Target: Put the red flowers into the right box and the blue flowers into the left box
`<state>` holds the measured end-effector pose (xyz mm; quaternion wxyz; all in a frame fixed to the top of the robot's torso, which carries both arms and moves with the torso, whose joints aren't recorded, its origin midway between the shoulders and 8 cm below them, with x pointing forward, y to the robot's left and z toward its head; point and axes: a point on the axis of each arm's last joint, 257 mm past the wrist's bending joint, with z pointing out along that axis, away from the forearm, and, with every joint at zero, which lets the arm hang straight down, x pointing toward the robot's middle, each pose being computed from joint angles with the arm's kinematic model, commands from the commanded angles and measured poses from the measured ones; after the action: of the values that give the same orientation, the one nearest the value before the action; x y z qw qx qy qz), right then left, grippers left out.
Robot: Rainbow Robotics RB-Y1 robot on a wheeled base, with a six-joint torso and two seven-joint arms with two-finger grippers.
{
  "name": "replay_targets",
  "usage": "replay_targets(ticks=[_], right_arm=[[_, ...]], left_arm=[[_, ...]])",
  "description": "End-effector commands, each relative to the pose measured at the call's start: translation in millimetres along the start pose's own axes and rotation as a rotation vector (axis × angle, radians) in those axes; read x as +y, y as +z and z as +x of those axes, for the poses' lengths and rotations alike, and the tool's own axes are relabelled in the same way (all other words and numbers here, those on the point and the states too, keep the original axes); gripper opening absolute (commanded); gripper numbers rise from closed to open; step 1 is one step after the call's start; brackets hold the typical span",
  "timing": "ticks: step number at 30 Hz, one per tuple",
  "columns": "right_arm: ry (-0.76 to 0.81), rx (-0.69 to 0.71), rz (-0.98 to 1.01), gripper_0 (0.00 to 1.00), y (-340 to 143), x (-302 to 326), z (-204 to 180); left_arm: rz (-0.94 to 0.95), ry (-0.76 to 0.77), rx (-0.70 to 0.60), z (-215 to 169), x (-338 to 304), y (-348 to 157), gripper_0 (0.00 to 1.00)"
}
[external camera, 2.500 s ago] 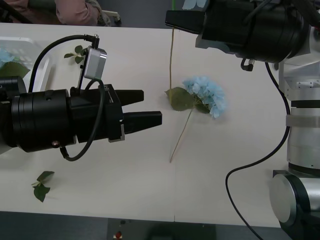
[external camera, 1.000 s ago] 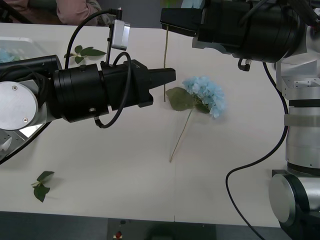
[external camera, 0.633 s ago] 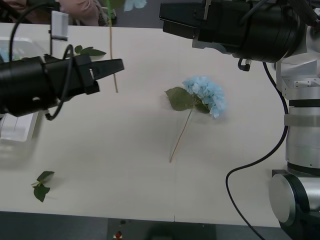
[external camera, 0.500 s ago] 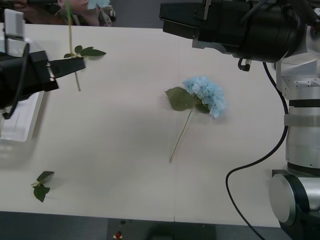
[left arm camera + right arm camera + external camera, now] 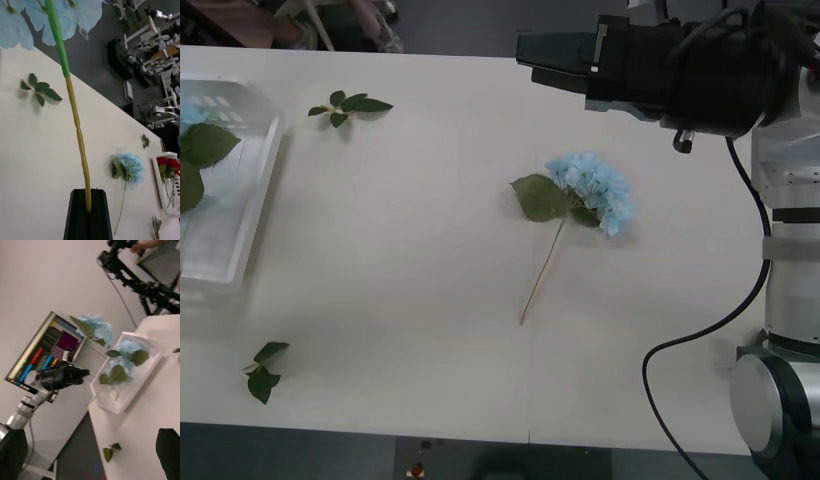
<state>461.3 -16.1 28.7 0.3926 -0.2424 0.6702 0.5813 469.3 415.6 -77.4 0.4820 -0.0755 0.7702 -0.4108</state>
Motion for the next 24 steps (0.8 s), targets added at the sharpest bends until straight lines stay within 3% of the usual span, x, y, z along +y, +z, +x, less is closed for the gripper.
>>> replay_targets(ticks=[1,13,19,24], right_arm=[[0.05,0.057,0.158,1.0,-19.8,-26.5,0.7],[0.45,0.14,0.71,1.0,-65.5,-137.4,55.0],[0.586,0.152,0.989,1.0,-88.9,-175.9,92.3],[0.642,0.167,1.134,1.0,-98.0,-196.3,120.6]], left_arm=[[-0.063,-0.023,-0.019,-23.7,18.9,-2.4,0.0],[-0.239,0.008,-0.04,-26.3,84.2,6.6,0.0],[-0.301,0.062,-0.029,-27.5,98.1,4.2,0.19],[-0.312,0.066,-0.035,-29.1,101.5,2.8,0.26]])
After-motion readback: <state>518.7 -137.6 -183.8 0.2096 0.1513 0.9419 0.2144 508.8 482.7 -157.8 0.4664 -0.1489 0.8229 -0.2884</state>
